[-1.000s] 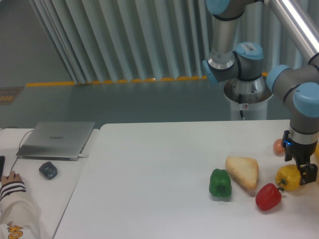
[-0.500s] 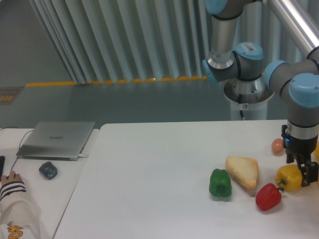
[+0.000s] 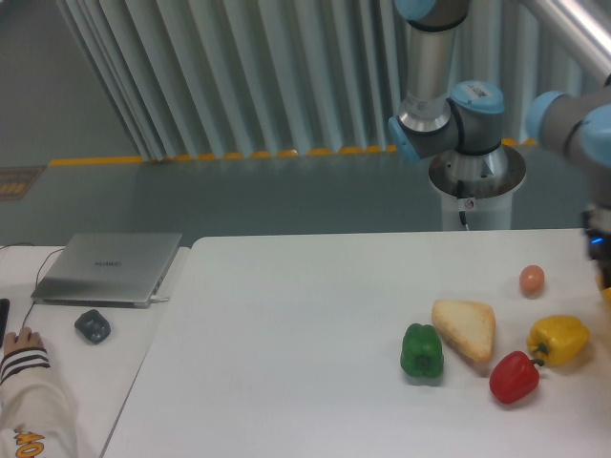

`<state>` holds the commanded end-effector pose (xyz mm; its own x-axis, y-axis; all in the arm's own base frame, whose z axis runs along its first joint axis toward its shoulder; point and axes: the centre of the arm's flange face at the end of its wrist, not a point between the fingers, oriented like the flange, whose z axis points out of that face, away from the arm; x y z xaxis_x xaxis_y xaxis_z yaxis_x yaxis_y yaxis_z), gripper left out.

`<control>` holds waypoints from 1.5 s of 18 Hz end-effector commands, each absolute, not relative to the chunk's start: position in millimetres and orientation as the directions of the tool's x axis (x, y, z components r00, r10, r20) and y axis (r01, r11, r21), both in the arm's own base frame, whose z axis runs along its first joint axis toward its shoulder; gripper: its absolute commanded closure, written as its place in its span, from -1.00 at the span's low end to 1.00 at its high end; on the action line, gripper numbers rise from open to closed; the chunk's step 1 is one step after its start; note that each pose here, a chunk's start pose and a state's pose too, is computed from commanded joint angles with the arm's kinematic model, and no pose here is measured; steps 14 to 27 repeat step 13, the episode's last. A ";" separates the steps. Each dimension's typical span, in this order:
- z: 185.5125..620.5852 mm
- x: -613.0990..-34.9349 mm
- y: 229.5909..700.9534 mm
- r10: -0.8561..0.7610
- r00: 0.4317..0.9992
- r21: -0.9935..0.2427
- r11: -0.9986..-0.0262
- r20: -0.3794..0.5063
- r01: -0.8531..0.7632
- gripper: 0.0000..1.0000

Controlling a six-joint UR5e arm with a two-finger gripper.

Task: Place the yellow pepper on the table
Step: 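Raise the open gripper up away from the yellow pepper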

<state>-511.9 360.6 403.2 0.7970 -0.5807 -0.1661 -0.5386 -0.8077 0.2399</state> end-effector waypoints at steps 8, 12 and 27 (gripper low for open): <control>411.7 -516.7 359.2 -0.542 0.817 0.230 -0.836 -0.199 -0.499 -1.00; 409.7 -533.5 330.3 -0.506 0.844 0.221 -0.856 -0.177 -0.467 -1.00; 408.7 -536.4 324.8 -0.497 0.851 0.215 -0.861 -0.170 -0.460 -1.00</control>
